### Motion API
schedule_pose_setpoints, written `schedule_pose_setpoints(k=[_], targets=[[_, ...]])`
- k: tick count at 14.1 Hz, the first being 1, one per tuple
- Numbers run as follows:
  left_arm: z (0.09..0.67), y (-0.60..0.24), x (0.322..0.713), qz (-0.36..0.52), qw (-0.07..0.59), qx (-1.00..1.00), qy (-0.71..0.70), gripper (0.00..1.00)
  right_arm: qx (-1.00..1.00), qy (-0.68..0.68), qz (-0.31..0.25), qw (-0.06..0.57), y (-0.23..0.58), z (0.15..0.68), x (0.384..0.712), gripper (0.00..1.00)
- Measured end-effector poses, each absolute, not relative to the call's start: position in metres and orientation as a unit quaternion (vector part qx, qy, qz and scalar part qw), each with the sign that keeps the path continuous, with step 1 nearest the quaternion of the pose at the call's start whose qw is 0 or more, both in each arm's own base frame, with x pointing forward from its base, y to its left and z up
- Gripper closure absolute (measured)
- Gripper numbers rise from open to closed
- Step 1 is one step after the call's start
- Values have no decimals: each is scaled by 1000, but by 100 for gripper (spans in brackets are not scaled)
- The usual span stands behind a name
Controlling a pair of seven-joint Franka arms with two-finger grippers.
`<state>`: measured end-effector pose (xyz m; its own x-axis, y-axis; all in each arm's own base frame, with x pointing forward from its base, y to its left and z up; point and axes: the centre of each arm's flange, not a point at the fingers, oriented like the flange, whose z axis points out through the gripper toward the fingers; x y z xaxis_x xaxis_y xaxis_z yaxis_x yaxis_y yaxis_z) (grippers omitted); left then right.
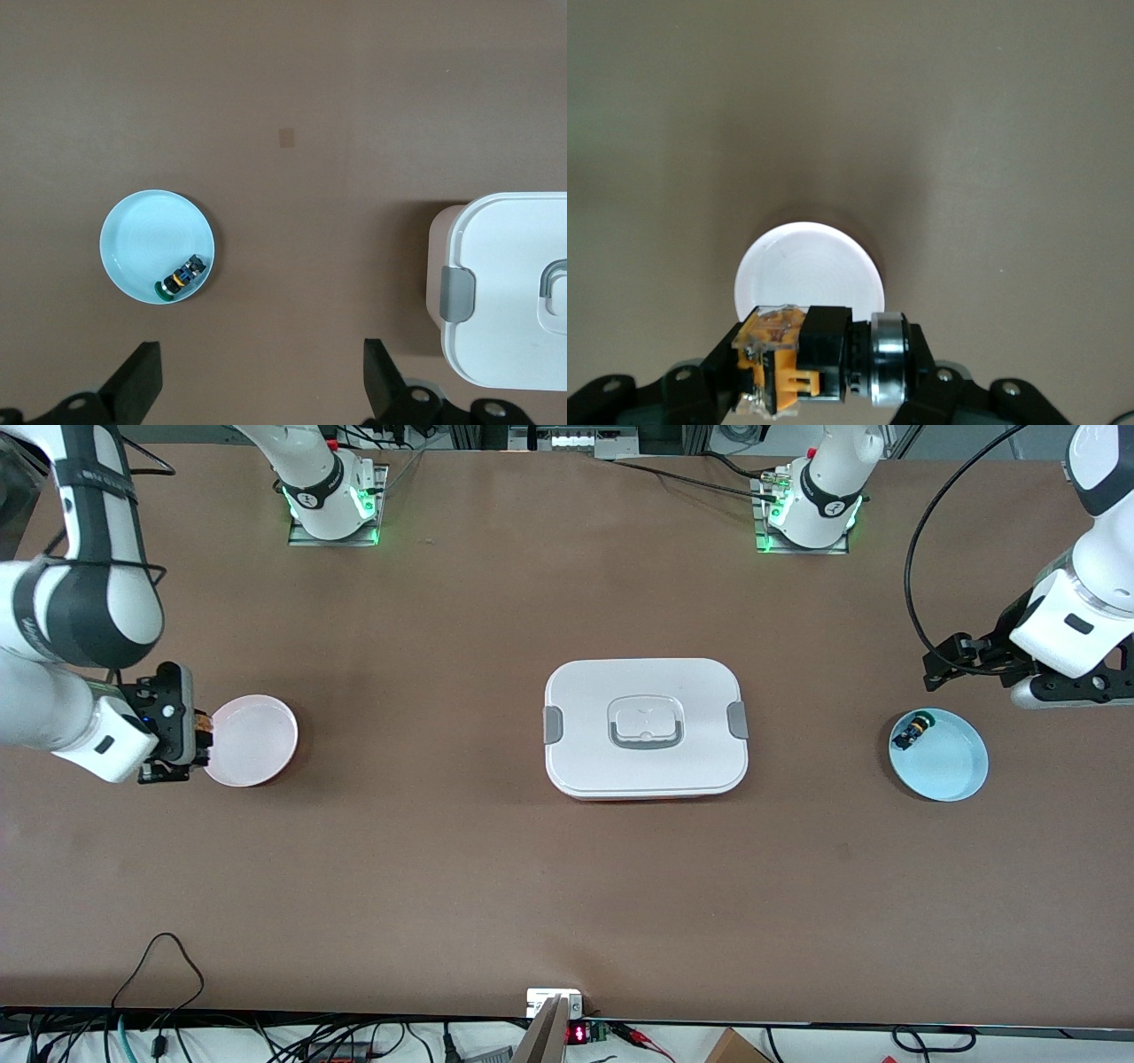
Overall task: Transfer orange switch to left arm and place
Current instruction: 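Lift the switch with the right gripper while the left gripper reaches inward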
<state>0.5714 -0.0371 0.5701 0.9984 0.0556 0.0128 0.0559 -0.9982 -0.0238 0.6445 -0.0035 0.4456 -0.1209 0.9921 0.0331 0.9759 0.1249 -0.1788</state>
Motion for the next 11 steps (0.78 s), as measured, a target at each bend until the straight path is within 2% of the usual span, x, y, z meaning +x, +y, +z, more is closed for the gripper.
schedule_pose_setpoints(k=[5,8,11], targets=[[567,-62,564,23,15,-1000,-6,0,-668,-734,65,108,19,492,637,27],[567,-74,565,46,16,-999,4,0,-672,-718,22,180,35,487,634,27],[563,-86,565,63,-10,-998,8,0,-665,-690,-38,282,59,471,636,27]])
